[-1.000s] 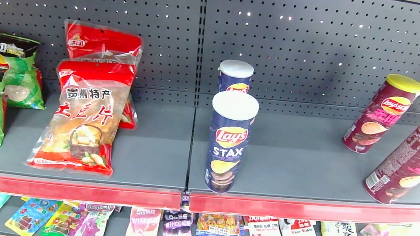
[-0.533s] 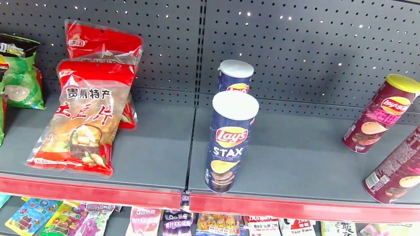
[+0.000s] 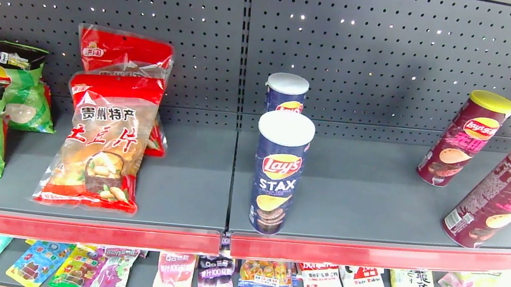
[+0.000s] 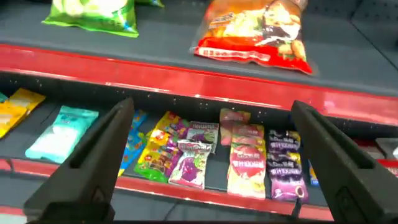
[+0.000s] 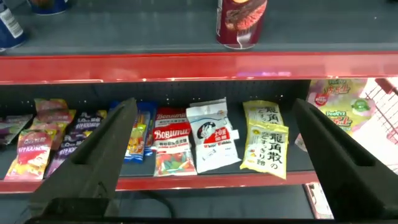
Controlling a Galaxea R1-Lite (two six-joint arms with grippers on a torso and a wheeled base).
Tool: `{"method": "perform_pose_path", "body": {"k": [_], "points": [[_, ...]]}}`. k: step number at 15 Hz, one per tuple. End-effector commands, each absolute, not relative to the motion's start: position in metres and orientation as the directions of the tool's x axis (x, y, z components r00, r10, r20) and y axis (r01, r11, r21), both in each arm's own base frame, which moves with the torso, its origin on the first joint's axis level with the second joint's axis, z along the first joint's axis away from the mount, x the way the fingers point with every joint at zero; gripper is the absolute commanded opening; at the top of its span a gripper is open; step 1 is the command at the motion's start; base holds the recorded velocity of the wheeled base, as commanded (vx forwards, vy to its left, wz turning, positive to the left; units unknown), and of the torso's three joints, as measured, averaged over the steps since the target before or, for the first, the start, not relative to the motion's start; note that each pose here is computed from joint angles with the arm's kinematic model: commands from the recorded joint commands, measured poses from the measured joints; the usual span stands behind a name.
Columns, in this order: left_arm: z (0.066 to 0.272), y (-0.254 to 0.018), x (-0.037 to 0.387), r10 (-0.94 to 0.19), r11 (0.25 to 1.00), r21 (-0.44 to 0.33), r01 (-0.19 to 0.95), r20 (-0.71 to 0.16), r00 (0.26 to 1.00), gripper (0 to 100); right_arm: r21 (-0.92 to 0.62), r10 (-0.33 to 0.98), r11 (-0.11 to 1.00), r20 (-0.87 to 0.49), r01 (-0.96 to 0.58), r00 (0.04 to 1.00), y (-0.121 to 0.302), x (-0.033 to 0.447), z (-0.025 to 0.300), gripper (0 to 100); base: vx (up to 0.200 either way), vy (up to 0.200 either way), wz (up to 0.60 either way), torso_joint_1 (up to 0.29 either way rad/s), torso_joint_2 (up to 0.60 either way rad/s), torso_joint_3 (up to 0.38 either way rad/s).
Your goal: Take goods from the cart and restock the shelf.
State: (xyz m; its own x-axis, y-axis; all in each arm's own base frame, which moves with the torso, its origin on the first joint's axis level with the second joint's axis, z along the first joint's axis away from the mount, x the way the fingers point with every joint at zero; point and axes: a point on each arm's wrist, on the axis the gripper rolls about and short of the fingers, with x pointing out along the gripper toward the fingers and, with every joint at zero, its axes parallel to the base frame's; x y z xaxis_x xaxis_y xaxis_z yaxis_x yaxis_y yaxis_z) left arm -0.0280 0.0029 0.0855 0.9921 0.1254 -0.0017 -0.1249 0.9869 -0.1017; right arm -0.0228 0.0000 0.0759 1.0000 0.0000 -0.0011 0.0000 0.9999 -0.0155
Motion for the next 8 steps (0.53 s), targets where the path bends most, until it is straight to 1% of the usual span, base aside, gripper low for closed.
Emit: {"method": "perform_pose_path", "body": {"k": [1, 2, 3, 4, 5, 6, 8], "points": [[0.0825, -0.0007, -0.0252, -0.035, 0.998, -0.047, 0.036, 0.017, 0.999, 100, -0.017, -0.005, 1.0, -0.003, 0.005, 1.0, -0.0002, -0.0228, 0.0752, 100, 0.0, 0.0, 0.0, 0.0, 0.0, 0.0], [0.0807, -0.0029, -0.0241, -0.133, 0.991, 0.007, 0.133, 0.027, 0.991, 100, -0.017, -0.005, 1.0, -0.002, 0.005, 1.0, -0.0002, -0.0228, 0.0753, 100, 0.0, 0.0, 0.0, 0.0, 0.0, 0.0], [0.0806, -0.0031, -0.0241, -0.141, 0.99, 0.011, 0.14, 0.026, 0.99, 100, -0.017, -0.005, 1.0, -0.002, 0.005, 1.0, -0.0002, -0.0228, 0.0753, 100, 0.0, 0.0, 0.0, 0.0, 0.0, 0.0], [0.0806, -0.0018, -0.024, -0.083, 0.997, -0.004, 0.083, 0.026, 0.996, 100, -0.015, -0.005, 1.0, -0.002, 0.005, 1.0, -0.0002, -0.0228, 0.0753, 100, 0.0, 0.0, 0.0, 0.0, 0.0, 0.0], [0.0775, 0.0002, -0.0232, 0.006, 1.0, -0.012, -0.006, 0.012, 1.0, 100, -0.015, -0.005, 1.0, -0.002, 0.005, 1.0, -0.0002, -0.0228, 0.0753, 100, 0.0, 0.0, 0.0, 0.0, 0.0, 0.0], [0.0761, 0.0017, -0.0229, 0.071, 0.997, -0.022, -0.07, 0.006, 0.997, 100, -0.015, -0.005, 1.0, -0.002, 0.005, 1.0, -0.0002, -0.0228, 0.0753, 100, 0.0, 0.0, 0.0, 0.0, 0.0, 0.0], [0.0756, 0.0006, -0.0228, 0.021, 1.0, 0.005, -0.021, 0.002, 1.0, 100, -0.015, -0.005, 1.0, -0.003, 0.005, 1.0, -0.0002, -0.0228, 0.0752, 100, 0.0, 0.0, 0.0, 0.0, 0.0, 0.0]]}}
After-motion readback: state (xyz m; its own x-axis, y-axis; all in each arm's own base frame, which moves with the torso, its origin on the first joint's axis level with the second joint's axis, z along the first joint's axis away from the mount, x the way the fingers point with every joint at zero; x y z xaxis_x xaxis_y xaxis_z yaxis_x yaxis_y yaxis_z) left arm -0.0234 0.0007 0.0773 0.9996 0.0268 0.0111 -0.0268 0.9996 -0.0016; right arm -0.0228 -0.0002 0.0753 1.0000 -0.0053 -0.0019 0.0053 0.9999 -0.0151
